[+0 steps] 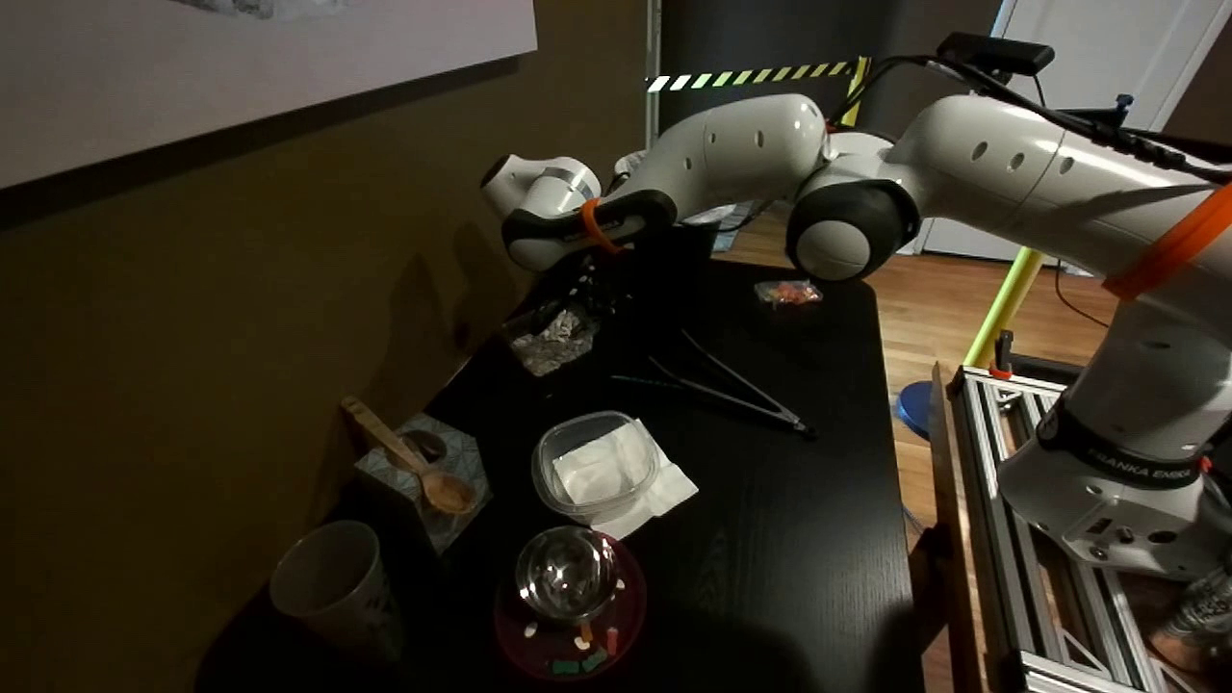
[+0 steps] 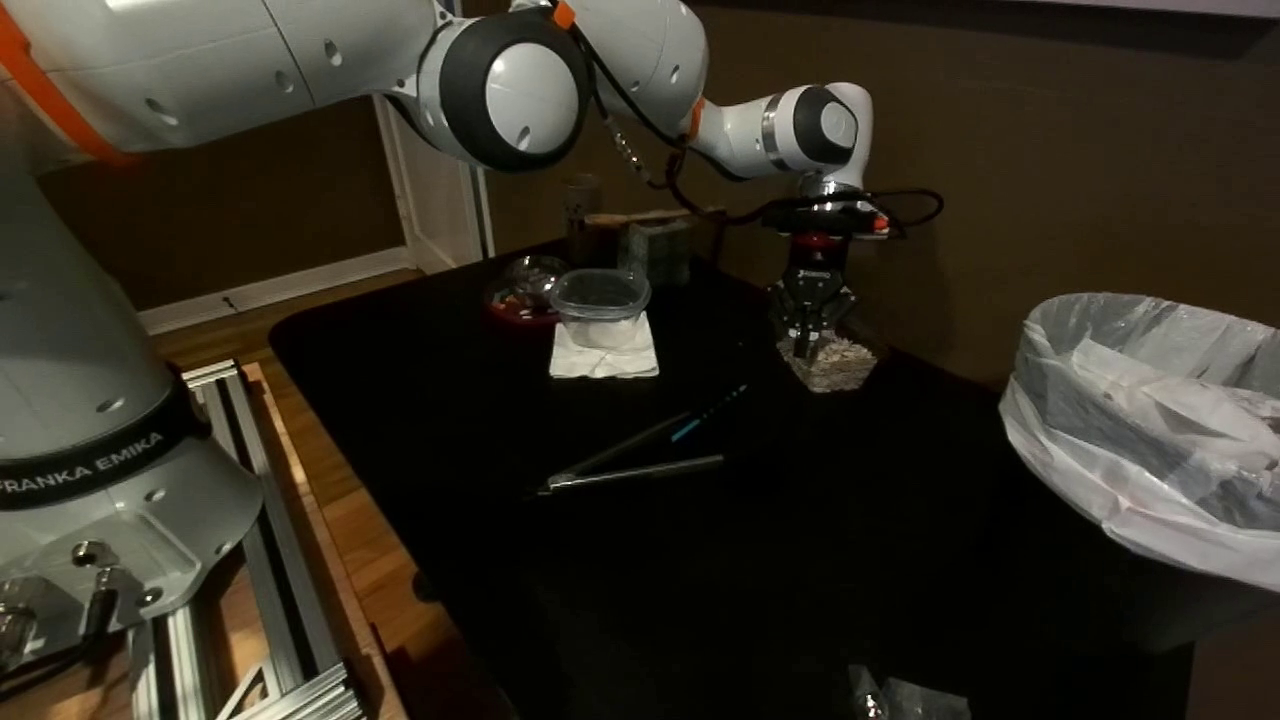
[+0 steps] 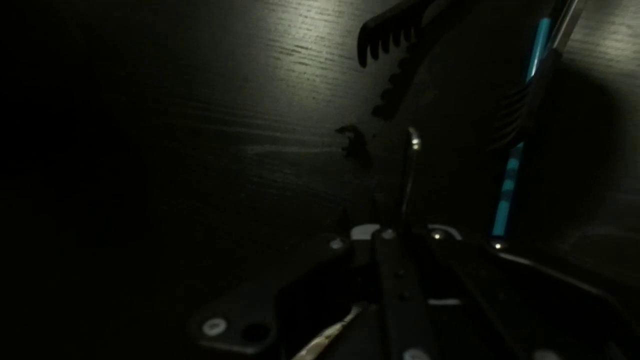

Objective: Use the spoon to transfer some contents from the right bowl to the silver bowl

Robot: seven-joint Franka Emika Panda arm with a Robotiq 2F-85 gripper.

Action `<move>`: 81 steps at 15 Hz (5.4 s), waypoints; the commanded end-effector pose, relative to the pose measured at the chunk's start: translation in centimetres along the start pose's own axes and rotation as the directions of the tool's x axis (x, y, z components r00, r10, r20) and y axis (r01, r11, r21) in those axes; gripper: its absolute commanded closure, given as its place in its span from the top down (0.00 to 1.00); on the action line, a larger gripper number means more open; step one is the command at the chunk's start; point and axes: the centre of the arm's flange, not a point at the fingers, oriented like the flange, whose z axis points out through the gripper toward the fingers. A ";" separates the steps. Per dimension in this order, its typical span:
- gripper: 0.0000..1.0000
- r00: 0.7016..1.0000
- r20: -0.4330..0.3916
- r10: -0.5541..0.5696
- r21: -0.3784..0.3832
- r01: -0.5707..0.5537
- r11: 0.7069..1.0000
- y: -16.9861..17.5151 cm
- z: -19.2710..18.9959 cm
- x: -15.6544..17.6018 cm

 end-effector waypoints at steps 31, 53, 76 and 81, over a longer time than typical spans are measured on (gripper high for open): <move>0.04 0.975 0.213 -0.062 -0.017 0.067 0.998 1.4 -0.1 -3.4; 0.01 0.937 0.282 -0.209 0.038 0.206 0.978 2.2 4.1 3.9; 0.01 0.860 0.400 -0.317 0.230 0.240 0.943 -3.8 5.3 5.2; 0.01 0.848 0.404 -0.342 0.250 0.258 0.933 -4.9 5.7 6.0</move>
